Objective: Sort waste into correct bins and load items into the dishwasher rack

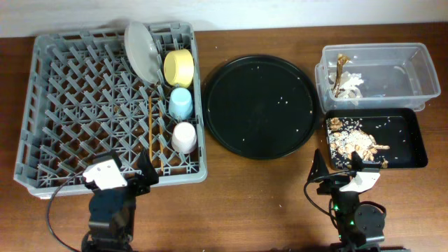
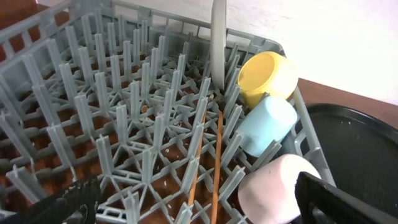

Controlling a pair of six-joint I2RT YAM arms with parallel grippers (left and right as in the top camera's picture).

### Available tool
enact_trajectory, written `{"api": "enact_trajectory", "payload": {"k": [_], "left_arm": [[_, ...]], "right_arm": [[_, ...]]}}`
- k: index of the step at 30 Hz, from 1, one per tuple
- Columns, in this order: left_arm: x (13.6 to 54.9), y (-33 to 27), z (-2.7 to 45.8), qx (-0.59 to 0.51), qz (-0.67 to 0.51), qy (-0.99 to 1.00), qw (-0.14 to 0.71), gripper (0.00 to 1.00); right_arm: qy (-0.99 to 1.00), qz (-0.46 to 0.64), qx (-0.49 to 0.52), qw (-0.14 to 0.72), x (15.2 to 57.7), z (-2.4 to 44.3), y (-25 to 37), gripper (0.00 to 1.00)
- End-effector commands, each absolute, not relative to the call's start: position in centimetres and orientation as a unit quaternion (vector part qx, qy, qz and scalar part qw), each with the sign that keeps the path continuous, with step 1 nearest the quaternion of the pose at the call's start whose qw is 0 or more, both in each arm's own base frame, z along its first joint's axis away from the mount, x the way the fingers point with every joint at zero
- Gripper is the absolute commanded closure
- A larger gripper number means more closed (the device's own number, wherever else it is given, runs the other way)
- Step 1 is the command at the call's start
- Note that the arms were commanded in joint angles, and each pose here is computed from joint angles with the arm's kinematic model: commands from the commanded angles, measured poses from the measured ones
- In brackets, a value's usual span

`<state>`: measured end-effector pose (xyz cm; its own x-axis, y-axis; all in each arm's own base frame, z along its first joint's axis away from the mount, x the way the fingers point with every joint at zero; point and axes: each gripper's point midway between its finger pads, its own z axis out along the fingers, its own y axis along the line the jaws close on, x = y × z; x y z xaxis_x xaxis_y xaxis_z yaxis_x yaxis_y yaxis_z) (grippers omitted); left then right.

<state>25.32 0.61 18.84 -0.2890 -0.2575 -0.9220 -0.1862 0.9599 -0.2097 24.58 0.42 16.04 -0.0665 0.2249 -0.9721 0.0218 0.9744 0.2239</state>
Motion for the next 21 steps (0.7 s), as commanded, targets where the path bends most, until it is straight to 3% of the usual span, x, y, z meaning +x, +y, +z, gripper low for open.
{"api": "enact_trajectory", "payload": {"k": [1, 4, 9, 21], "left_arm": [[25.2, 1.6, 17.6, -0.148, -0.038, 0.759, 0.633, 0.01], [25.0, 2.7, 16.4, -0.164, -0.035, 0.716, 0.677, 0.01], [24.0, 5.1, 16.0, -0.172, 0.014, 0.708, 0.684, 0.01], [24.1, 4.7, 16.0, -0.166, 0.007, 0.710, 0.684, 0.01]], "right_arm": [[0.728, 0.071, 0.083, 0.676, 24.6, 15.7, 0.3, 0.02], [0.728, 0.071, 0.083, 0.676, 24.6, 15.7, 0.3, 0.02], [0.728, 0.071, 0.084, 0.676, 24.6, 15.7, 0.3, 0.02], [0.728, 0.071, 0.083, 0.677, 24.6, 15.7, 0.3, 0.01]]}}
